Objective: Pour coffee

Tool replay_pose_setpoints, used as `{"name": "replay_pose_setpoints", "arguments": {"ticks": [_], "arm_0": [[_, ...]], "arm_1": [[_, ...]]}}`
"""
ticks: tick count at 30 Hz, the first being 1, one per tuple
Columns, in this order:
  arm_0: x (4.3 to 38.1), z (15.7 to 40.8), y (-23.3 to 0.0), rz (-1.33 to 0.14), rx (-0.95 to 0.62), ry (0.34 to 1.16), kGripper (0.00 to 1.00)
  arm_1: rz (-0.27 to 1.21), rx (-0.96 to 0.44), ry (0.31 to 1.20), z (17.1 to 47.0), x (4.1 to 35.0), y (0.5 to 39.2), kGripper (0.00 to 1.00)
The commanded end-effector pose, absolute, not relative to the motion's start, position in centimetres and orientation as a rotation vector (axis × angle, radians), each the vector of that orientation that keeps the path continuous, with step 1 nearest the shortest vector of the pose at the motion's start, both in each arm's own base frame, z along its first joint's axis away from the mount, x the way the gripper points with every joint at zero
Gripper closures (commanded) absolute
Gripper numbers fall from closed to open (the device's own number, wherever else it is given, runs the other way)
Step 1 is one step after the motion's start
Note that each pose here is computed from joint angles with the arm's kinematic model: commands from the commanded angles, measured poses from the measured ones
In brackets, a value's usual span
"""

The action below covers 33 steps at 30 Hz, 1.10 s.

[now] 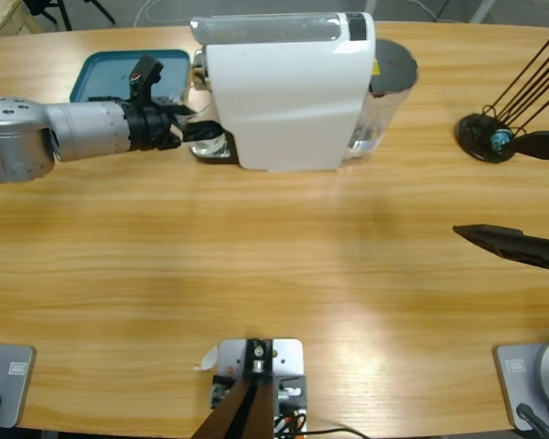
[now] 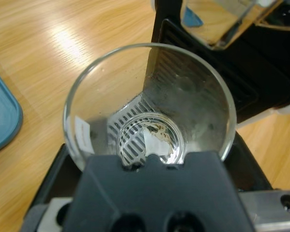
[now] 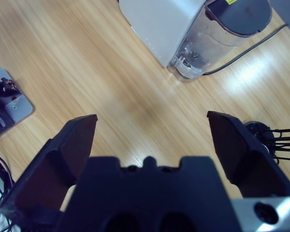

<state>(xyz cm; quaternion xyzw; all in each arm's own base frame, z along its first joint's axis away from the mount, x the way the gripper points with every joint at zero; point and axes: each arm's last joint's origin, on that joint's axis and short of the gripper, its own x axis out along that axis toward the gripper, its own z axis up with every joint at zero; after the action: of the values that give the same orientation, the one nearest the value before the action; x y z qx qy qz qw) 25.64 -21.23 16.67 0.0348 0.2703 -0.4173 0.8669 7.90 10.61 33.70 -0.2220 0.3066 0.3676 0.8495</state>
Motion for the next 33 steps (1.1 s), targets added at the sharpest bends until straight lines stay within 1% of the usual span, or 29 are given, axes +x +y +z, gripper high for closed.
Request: {"name": "replay_pose_setpoints", "arguments": {"ticks": [1, 8, 11, 17, 21, 23, 26, 28, 29, 30, 31, 32, 33], "arm_0": [[25.5, 15.0, -21.0, -0.884, 0.104, 0.639, 0.032], [25.3, 15.2, -20.8, -0.888, 0.116, 0.639, 0.032], [24.9, 15.6, -20.5, -0.891, 0.121, 0.628, 0.032], [22.7, 17.7, -18.9, -0.904, 0.126, 0.579, 0.032], [21.6, 19.0, -18.0, -0.909, 0.135, 0.558, 0.032], [20.9, 20.1, -17.5, -0.910, 0.132, 0.544, 0.032], [19.0, 21.3, -16.1, -0.902, 0.135, 0.558, 0.032], [17.4, 22.8, -14.6, -0.870, 0.138, 0.547, 0.032], [16.8, 23.6, -14.0, -0.853, 0.139, 0.542, 0.036], [16.4, 24.5, -13.4, -0.830, 0.135, 0.554, 0.063], [16.1, 25.5, -12.7, -0.791, 0.106, 0.590, 0.078], [15.8, 26.7, -12.2, -0.748, 0.107, 0.625, 0.058], [15.6, 27.9, -11.8, -0.701, 0.132, 0.663, 0.037]], "arm_1": [[0.770, -0.472, 0.660, 33.0, 7.3, 9.5, 0.013], [0.773, -0.472, 0.662, 32.9, 7.3, 9.5, 0.013], [0.774, -0.471, 0.664, 32.9, 7.3, 9.6, 0.013], [0.782, -0.469, 0.666, 33.0, 7.6, 10.0, 0.013], [0.786, -0.461, 0.657, 33.5, 7.8, 10.4, 0.013], [0.786, -0.460, 0.654, 33.9, 7.8, 10.4, 0.013], [0.783, -0.447, 0.656, 34.6, 7.8, 10.5, 0.002], [0.796, -0.439, 0.688, 35.0, 8.1, 11.1, 0.000], [0.794, -0.441, 0.720, 35.3, 8.5, 11.7, 0.000], [0.783, -0.449, 0.761, 35.6, 9.0, 12.3, 0.002], [0.773, -0.449, 0.794, 36.0, 9.6, 12.7, 0.013], [0.773, -0.435, 0.813, 36.4, 10.0, 13.0, 0.102], [0.764, -0.425, 0.825, 36.9, 10.6, 13.1, 0.244]]}}
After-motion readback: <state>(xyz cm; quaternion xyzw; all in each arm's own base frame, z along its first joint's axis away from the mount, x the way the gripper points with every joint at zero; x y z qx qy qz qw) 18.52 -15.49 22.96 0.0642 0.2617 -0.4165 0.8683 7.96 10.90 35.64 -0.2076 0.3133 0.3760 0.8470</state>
